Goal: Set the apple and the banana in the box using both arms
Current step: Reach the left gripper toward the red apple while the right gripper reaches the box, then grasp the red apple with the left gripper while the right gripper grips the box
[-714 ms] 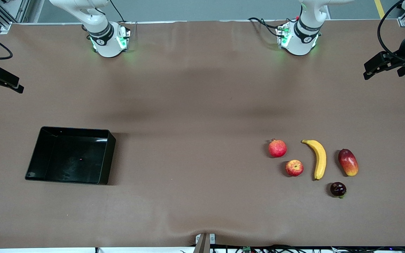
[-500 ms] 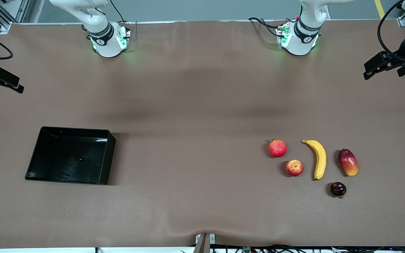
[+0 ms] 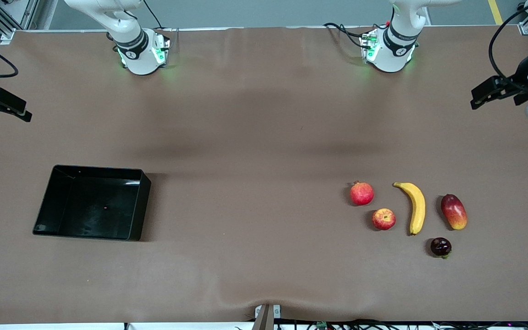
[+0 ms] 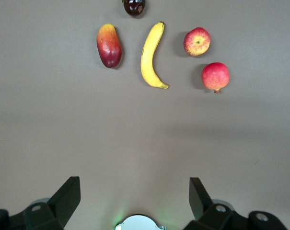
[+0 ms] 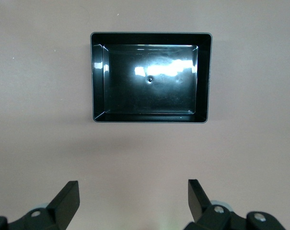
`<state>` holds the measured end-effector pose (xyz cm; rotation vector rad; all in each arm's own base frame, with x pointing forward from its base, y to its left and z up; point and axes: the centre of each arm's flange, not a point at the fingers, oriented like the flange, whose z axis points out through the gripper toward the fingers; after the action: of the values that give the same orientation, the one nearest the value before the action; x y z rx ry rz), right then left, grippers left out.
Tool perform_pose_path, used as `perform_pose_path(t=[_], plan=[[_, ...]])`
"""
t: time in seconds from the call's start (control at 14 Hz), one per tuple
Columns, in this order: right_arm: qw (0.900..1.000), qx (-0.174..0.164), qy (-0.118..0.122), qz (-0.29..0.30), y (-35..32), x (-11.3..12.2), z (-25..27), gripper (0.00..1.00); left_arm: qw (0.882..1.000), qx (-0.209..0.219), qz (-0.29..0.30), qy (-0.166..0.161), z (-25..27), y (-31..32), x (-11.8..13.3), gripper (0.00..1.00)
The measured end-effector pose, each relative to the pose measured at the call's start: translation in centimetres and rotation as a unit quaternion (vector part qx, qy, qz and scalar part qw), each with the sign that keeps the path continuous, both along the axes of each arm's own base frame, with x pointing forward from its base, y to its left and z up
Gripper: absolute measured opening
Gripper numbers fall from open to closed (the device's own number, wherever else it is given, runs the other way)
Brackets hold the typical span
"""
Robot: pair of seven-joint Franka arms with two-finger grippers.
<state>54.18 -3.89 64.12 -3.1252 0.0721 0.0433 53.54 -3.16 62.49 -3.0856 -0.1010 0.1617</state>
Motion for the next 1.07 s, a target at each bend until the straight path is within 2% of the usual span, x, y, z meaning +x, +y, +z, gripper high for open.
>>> perform_pose_path(t=[0.21, 0.36, 0.71, 0.93, 1.07], plan=[[1.000, 0.000, 0.000, 0.000, 0.0, 0.0, 0.0, 1.00, 1.000, -0.002, 0.007, 0.016, -4.8, 0.9, 3.2, 1.00], [1.000, 0.000, 0.003, -0.001, -0.2, 0.1, -0.3, 1.00, 1.000, -0.005, 0.007, 0.006, -8.5, 1.0, 5.2, 1.00], [1.000, 0.000, 0.015, -0.005, -0.6, 0.8, -1.8, 1.00, 1.000, -0.010, 0.007, -0.003, -18.2, 1.2, 8.5, 1.00], [1.000, -0.003, 0.022, -0.016, -2.0, 2.7, -5.3, 1.00, 0.999, -0.014, 0.037, -0.011, -23.5, 0.5, 10.3, 1.00], [1.000, -0.004, 0.027, -0.016, -4.0, 4.6, -9.3, 1.00, 0.997, -0.034, 0.065, -0.025, -25.9, -0.7, 11.5, 1.00]])
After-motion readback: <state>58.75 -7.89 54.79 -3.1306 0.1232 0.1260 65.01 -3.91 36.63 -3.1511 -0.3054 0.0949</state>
